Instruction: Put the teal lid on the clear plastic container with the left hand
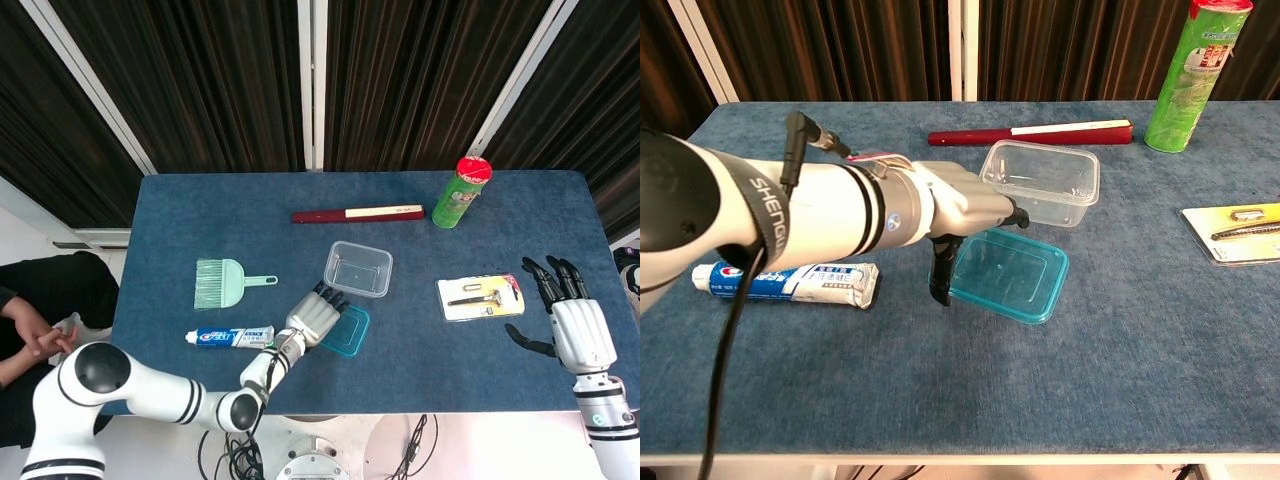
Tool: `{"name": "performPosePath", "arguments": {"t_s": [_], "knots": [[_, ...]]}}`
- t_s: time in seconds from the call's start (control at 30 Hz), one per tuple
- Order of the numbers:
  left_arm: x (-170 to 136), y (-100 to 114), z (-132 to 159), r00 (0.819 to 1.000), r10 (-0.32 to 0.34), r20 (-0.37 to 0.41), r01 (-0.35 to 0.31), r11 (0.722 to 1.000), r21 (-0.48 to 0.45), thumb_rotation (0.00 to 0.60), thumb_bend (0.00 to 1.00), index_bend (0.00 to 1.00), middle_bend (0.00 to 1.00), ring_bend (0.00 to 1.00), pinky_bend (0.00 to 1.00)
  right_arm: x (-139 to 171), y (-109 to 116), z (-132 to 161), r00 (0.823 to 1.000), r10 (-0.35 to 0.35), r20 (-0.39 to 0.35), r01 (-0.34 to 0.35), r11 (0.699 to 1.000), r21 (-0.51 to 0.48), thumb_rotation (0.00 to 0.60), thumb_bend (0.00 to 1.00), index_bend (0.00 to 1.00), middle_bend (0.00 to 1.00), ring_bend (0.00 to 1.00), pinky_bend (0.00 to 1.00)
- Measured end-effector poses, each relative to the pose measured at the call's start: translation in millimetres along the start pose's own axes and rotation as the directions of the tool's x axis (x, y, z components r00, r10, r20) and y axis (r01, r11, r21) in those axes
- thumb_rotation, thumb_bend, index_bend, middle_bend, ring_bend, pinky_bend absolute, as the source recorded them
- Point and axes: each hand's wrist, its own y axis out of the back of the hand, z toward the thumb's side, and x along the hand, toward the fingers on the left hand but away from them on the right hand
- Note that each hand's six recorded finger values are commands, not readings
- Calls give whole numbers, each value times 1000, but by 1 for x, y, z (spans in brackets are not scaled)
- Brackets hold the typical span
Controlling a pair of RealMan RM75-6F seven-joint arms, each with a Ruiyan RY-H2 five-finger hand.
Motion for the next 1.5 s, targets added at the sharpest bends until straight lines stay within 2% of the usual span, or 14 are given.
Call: {"name": "performPosePath", "arguments": {"t_s": [0.17,0.47,1.17,1.3,1.5], "knots": [[4,5,4,999,-18,-28,18,1000,6,600,30,8,0,0,17,2,-3,-3,1000,7,3,-7,1000,-11,600,131,0,169,0,0],[12,2,2,995,-68,-73,68,998,-10,600,30,8,0,0,19,6,-3,-9,1000,1,15,-1,1000,-23,600,132,0,168,0,0],[19,-4,8,989,-122,-83,121,992,-21,600,31,14,0,0,30,9,-7,-16,999,15,37,-14,999,-37,600,132,0,166,0,0],[19,-4,10,990,-122,-78,119,992,-37,600,80,80,22,0,50,9,-9,-17,999,19,40,-18,999,-41,600,132,0,166,0,0],[19,-1,13,993,-98,-64,95,994,-51,600,194,213,163,71,93,10,-10,-19,999,23,45,-21,999,-43,600,132,0,167,0,0]]}}
